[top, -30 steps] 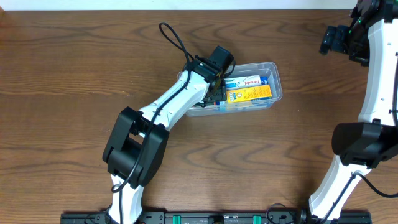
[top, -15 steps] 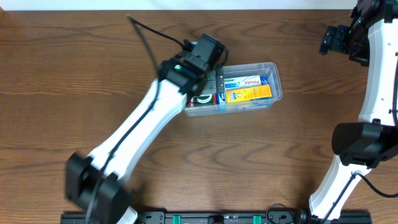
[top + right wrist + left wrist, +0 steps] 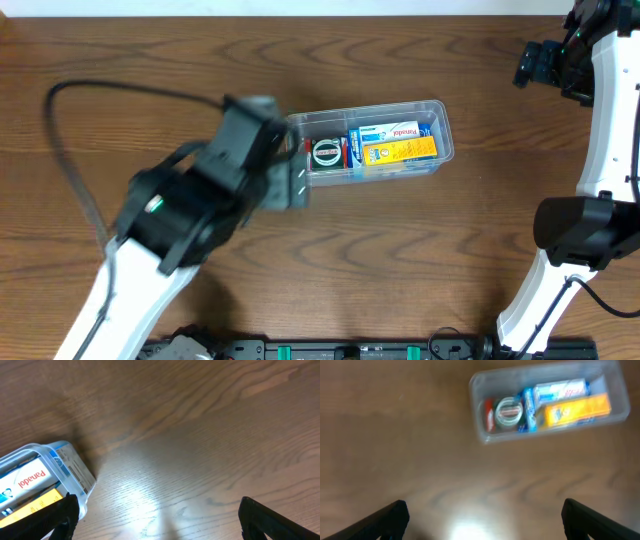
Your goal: Pack container
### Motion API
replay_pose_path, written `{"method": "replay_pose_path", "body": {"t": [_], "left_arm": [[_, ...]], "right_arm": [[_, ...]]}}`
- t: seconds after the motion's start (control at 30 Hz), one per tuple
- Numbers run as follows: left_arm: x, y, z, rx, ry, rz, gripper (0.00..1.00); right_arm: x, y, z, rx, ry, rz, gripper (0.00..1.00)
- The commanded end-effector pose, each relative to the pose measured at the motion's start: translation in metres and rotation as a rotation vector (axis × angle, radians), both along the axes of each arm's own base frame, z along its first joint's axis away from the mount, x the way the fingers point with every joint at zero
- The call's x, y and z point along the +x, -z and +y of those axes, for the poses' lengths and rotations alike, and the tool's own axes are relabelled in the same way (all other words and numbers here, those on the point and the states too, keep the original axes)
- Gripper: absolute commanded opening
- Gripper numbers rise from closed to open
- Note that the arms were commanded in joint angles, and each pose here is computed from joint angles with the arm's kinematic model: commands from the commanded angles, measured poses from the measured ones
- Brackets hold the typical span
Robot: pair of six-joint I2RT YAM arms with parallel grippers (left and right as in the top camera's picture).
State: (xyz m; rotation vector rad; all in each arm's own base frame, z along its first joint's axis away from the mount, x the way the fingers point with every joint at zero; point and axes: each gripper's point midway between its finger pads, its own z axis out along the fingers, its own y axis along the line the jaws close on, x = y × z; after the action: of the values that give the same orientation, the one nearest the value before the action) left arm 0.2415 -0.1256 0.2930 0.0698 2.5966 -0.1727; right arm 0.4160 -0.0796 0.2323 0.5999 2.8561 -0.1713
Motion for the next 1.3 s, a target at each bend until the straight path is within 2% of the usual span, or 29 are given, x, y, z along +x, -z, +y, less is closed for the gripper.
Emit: {"method": "replay_pose_path", "body": {"t": [0.0,0.17,0.4,0.67,0.77,1.0,1.27], "left_arm": [[-0.023,-0.009,0.020,0.024,0.007,-0.009,0.98],[-0.051,-0.018,0.036,0.009,0.010,-0.019,0.98],[-0.083,-0.003,0.057,0.057,0.009,0.064,0.98],[-0.090,0.025,0.062,0.067,-0.025,0.107,0.98],[-0.080,0.035,0.064,0.051,-0.051,0.038,0.98],[-0.049,0.059,0.072,-0.084,-0.134,-0.221,0.98],[-0.019,0.069,0.072,-0.254,-0.120,-0.513,0.98]], "right_arm": [[0.000,-0.006,-0.002,-0.006,0.018,-0.019,0.99],[0.000,-0.006,-0.002,-0.006,0.018,-0.019,0.99],[0.000,-0.006,-0.002,-0.006,0.018,-0.019,0.99],[0.000,-0.006,-0.002,-0.006,0.018,-0.019,0.99],[0.000,-0.006,-0.002,-0.006,0.018,-0.019,0.99],[0.000,-0.006,-0.002,-0.006,0.018,-0.019,0.99],[0.000,-0.006,-0.002,-0.006,0.018,-0.019,0.99]]}}
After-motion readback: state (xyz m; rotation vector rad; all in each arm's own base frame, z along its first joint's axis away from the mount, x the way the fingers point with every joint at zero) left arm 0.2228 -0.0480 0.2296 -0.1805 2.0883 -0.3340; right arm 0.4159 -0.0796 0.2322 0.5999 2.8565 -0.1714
